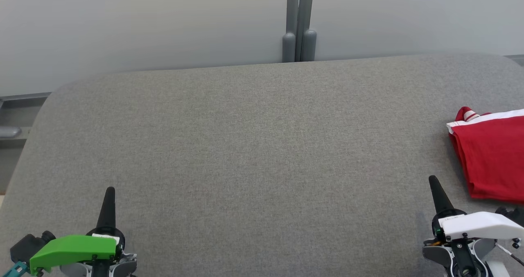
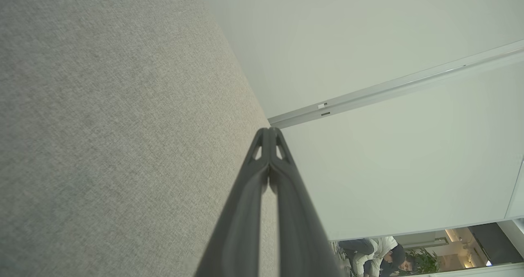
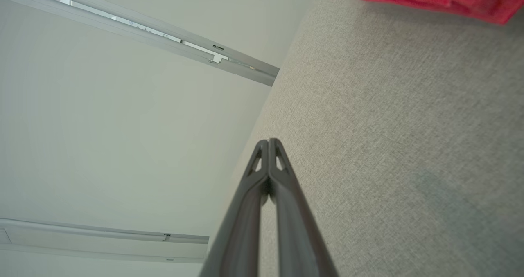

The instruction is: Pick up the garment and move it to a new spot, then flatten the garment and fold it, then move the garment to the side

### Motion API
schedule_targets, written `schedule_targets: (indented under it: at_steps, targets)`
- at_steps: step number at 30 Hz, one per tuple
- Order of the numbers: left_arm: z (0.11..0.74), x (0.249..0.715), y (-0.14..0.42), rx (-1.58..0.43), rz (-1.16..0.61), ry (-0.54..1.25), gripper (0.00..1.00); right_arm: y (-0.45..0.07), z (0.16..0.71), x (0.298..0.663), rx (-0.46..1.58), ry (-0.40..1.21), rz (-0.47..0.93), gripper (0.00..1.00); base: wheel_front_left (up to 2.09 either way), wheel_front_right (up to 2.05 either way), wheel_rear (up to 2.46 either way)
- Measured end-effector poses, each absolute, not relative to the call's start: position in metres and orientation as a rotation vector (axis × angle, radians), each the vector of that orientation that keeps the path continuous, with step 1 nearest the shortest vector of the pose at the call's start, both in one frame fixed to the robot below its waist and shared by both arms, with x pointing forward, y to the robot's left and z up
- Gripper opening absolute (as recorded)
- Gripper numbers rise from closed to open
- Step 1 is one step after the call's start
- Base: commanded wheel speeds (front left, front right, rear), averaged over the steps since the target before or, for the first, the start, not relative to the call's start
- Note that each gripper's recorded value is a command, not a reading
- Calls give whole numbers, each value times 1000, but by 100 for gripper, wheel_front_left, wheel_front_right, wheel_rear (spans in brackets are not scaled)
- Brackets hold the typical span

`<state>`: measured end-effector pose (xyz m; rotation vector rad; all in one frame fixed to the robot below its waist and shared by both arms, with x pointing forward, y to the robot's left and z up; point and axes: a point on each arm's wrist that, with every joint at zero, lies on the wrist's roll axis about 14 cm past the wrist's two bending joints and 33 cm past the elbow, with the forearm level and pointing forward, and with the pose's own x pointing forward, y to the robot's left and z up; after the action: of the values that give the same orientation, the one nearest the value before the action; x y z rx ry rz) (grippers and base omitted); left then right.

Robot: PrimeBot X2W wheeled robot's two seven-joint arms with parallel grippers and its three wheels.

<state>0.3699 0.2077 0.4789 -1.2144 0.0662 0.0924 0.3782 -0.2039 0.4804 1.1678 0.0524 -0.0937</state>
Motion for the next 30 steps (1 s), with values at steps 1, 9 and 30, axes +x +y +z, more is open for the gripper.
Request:
schedule_targets:
  at_steps: [1,9,30]
  targets:
    - [479,370,208,-1227,91,65,0,-204,481,378,1179,52,-92,0,0,0,0]
    - [485,375,206,-1291,77,53,0,-203,486,381,1256,41,-80,0,0,0,0]
    - [494,383,201,-1452,42,38,0,-202,495,384,1435,23,-48,0,0,0,0]
